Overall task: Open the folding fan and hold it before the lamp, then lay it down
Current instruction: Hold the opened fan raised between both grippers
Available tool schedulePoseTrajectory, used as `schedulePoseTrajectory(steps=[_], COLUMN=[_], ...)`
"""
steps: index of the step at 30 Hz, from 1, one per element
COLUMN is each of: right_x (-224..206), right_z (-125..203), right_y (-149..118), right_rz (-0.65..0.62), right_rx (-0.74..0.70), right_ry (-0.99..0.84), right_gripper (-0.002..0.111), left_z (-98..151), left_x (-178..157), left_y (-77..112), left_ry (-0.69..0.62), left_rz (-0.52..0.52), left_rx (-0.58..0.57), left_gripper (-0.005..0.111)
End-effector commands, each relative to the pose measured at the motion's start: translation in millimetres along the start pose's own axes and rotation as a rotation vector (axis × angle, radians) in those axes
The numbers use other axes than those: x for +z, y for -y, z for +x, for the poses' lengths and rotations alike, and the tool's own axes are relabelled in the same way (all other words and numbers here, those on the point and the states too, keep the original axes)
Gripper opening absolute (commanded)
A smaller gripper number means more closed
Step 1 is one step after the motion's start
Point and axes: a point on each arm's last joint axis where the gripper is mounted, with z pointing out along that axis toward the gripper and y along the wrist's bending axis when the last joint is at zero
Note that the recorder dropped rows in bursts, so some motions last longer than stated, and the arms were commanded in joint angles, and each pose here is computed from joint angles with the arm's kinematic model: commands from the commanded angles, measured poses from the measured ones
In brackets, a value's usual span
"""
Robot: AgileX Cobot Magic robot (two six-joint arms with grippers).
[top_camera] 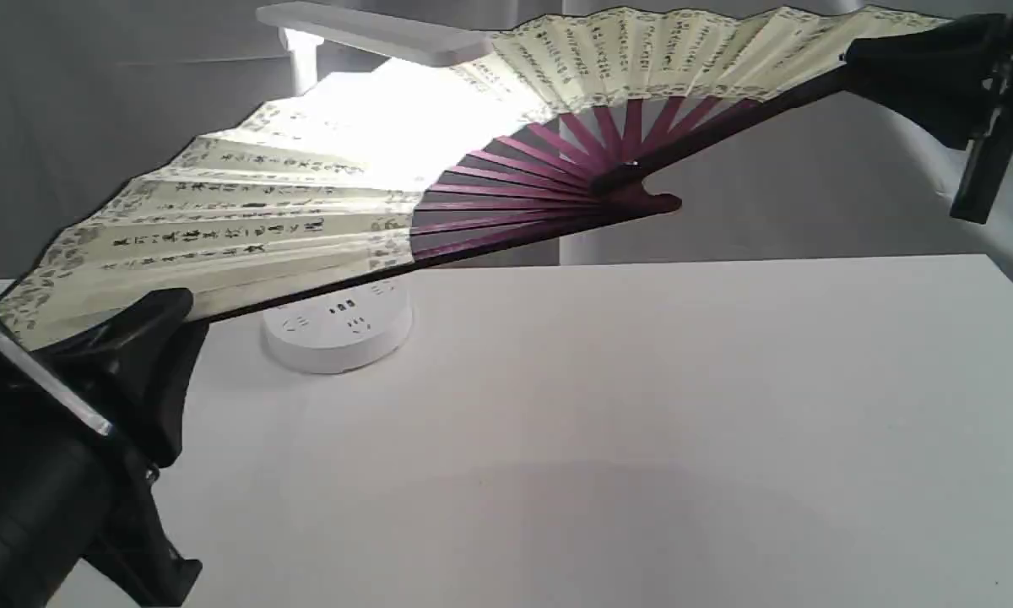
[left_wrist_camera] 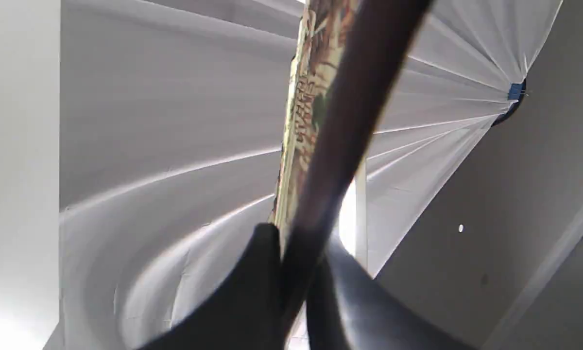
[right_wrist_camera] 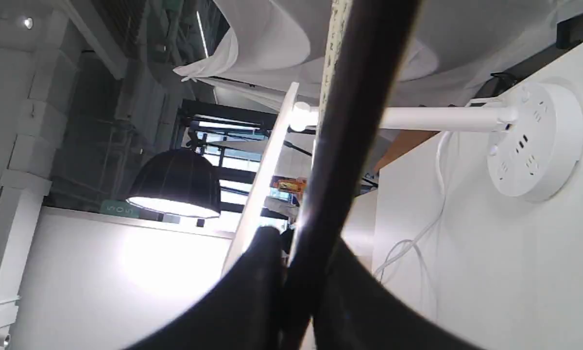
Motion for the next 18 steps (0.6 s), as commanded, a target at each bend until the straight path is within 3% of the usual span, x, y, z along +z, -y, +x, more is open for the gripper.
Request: schedulePoseTrajectory(steps=[1,18], right_x=[-12.1,-12.1], right_z=[-19.3,-19.3], right_y=[2.3,2.3], right_rz=[0.031,0.031], right_rx=[-0.016,-0.016], right_ry=[0.18,0.18], right_gripper=[0.0,0.0], left_z=[-24.1,-23.9], left_x=[-4.2,-4.4], left_y=[12.9,13.5], left_ry=[0.205,0.202], left_rz=[0.107,0.11], left_rx=[-0.082,-0.086], left_gripper=[0.0,0.0])
